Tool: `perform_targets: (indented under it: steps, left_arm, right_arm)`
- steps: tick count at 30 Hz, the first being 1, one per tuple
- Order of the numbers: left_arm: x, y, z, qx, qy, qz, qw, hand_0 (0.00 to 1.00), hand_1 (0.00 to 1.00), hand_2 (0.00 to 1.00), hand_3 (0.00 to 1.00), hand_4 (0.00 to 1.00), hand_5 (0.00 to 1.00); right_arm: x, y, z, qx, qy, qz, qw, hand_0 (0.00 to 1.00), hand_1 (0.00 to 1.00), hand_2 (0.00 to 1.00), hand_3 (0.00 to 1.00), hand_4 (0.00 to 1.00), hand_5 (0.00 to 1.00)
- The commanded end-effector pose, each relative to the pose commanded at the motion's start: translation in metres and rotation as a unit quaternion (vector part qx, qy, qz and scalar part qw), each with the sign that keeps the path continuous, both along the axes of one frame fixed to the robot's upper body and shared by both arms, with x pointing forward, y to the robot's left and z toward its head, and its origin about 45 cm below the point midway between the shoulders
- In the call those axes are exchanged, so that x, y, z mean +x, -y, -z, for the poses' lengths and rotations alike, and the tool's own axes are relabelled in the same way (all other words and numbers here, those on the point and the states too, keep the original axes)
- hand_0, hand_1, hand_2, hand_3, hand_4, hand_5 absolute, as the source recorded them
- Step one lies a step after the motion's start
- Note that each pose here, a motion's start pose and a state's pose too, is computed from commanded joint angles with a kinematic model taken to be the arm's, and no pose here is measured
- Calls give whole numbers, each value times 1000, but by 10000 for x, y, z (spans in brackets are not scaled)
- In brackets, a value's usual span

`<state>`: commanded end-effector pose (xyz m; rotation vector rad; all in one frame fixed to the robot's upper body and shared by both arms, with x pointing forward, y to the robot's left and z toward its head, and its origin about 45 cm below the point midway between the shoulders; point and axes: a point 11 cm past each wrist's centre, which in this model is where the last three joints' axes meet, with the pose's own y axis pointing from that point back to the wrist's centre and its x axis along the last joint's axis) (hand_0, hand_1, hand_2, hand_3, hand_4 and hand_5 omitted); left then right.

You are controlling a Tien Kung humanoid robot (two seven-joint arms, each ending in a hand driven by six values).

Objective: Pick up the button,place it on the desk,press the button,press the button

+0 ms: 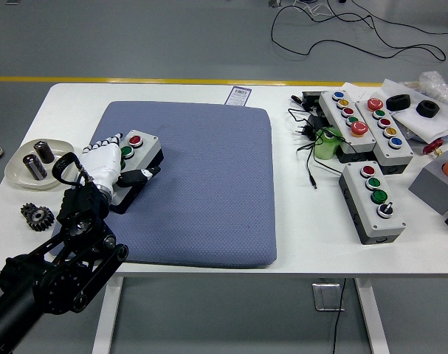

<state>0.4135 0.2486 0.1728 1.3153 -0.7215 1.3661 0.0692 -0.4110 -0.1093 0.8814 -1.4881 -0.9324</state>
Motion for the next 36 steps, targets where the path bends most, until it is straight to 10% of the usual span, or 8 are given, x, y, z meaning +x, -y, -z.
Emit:
perform_targets:
  steps: [2, 19, 20, 25, 26, 31, 32, 36]
  left_arm:
    - [10, -9, 2, 0, -6, -1, 1000, 767, 969, 998, 998, 981, 549]
    - [78, 21, -14, 25, -56, 21, 998, 445, 629, 988, 998, 955, 476]
    - [83, 16, -20, 25, -57, 21, 998, 106, 164, 605, 847, 937, 428]
    - [88, 8, -4, 32, -67, 24, 997, 106, 164, 605, 847, 937, 428]
    - [88, 4, 1, 33, -68, 23, 997, 72, 102, 368, 810, 922, 392]
    - [99, -33, -6, 37, -64, 20, 997, 72, 102, 368, 810, 922, 392]
    - [102, -37, -12, 38, -62, 19, 997, 12, 4, 119, 572, 829, 245]
    - [119, -63, -64, 38, -44, 16, 998, 12, 4, 119, 572, 829, 245]
  right_arm:
    - [-2, 2, 0, 0, 0, 0, 1000, 664, 669, 690, 593, 429, 272]
    - [-23, 17, -2, -2, -1, 3, 1000, 664, 669, 690, 593, 429, 271]
    - [-26, 18, -2, -2, -2, 3, 1000, 664, 669, 688, 593, 429, 271]
    - [-40, 23, -1, -3, -3, 3, 1000, 664, 669, 688, 593, 429, 271]
    - [-42, 24, -1, -3, -3, 3, 1000, 664, 669, 689, 593, 429, 272]
    - [-46, 22, 0, -2, -3, 3, 1000, 664, 669, 689, 593, 429, 272]
    - [-45, 22, 0, -2, -3, 3, 1000, 664, 669, 689, 593, 430, 272]
    - [-32, 21, -2, -2, -2, 3, 1000, 664, 669, 689, 593, 430, 272]
